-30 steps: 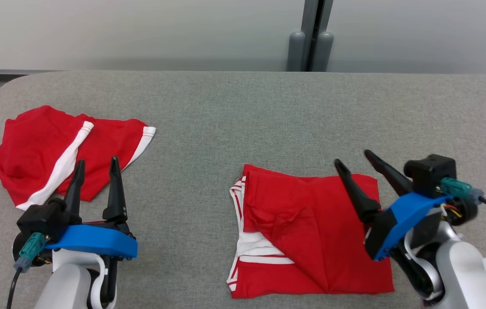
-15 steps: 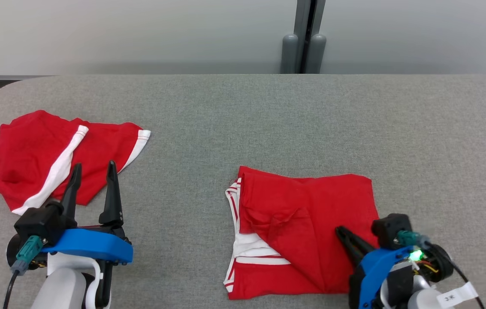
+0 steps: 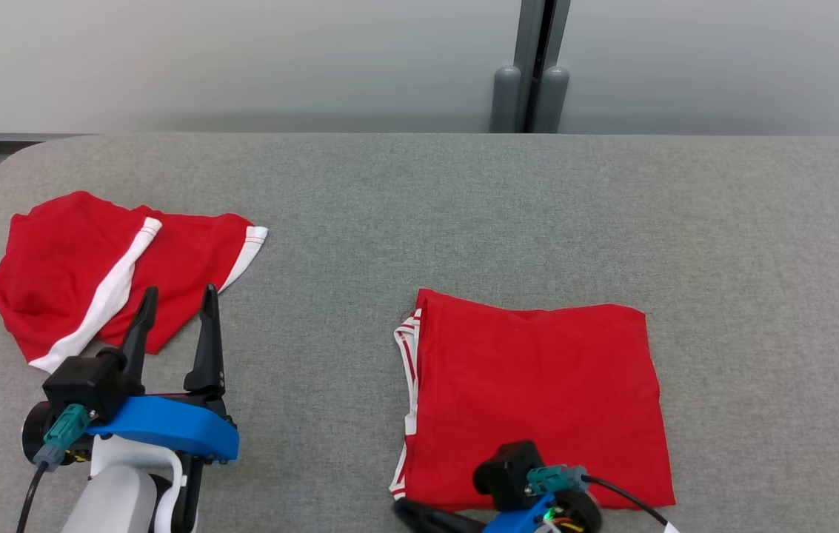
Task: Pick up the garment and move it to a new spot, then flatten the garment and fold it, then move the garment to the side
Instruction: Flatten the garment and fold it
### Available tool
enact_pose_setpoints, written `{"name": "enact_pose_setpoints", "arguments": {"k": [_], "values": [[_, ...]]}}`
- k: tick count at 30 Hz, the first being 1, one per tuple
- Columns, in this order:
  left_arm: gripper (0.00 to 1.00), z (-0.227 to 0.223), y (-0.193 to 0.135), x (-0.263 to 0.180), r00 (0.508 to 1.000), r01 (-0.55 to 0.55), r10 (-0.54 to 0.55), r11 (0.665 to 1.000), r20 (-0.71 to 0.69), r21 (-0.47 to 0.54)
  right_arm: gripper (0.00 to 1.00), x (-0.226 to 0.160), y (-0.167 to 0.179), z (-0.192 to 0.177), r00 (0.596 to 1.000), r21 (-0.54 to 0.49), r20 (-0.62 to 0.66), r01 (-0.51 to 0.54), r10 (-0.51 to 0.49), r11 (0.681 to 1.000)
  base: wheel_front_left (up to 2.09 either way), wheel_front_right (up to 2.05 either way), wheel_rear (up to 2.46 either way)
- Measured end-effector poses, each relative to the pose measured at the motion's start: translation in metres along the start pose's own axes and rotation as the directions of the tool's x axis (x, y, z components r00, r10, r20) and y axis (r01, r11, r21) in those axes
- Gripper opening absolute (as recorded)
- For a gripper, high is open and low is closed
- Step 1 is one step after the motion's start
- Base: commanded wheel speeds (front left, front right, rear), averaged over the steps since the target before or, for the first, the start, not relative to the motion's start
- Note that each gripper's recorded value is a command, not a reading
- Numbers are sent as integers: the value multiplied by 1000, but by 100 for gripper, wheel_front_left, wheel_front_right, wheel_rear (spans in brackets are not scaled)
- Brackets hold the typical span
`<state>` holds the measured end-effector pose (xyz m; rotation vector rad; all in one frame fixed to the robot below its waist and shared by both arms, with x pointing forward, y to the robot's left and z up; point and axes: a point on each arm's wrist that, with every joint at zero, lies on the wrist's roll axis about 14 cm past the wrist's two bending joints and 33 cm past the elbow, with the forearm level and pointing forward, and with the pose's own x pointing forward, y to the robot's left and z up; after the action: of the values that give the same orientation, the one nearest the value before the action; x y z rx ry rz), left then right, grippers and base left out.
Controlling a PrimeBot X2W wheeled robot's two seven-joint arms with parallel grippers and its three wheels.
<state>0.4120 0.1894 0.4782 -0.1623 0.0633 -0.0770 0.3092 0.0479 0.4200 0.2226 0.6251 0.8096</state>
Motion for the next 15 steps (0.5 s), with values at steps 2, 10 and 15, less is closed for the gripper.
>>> {"name": "enact_pose_setpoints", "arguments": {"k": [2, 10, 15], "values": [[100, 0, 0, 0, 1000, 0, 0, 1000, -2, 0, 0, 0, 20, 10, 997, 28, 30, -67, 66, 997, 0, 0, 0], [100, 4, 5, 0, 1000, -24, 24, 1000, 17, -10, 100, -28, -3, 89, 937, 43, 348, -28, 11, 999, 0, 0, 0], [100, 7, 4, -5, 999, -19, 19, 1000, 33, -2, 100, -78, -63, 146, 779, 36, 599, 203, -183, 979, 0, 0, 0]]}}
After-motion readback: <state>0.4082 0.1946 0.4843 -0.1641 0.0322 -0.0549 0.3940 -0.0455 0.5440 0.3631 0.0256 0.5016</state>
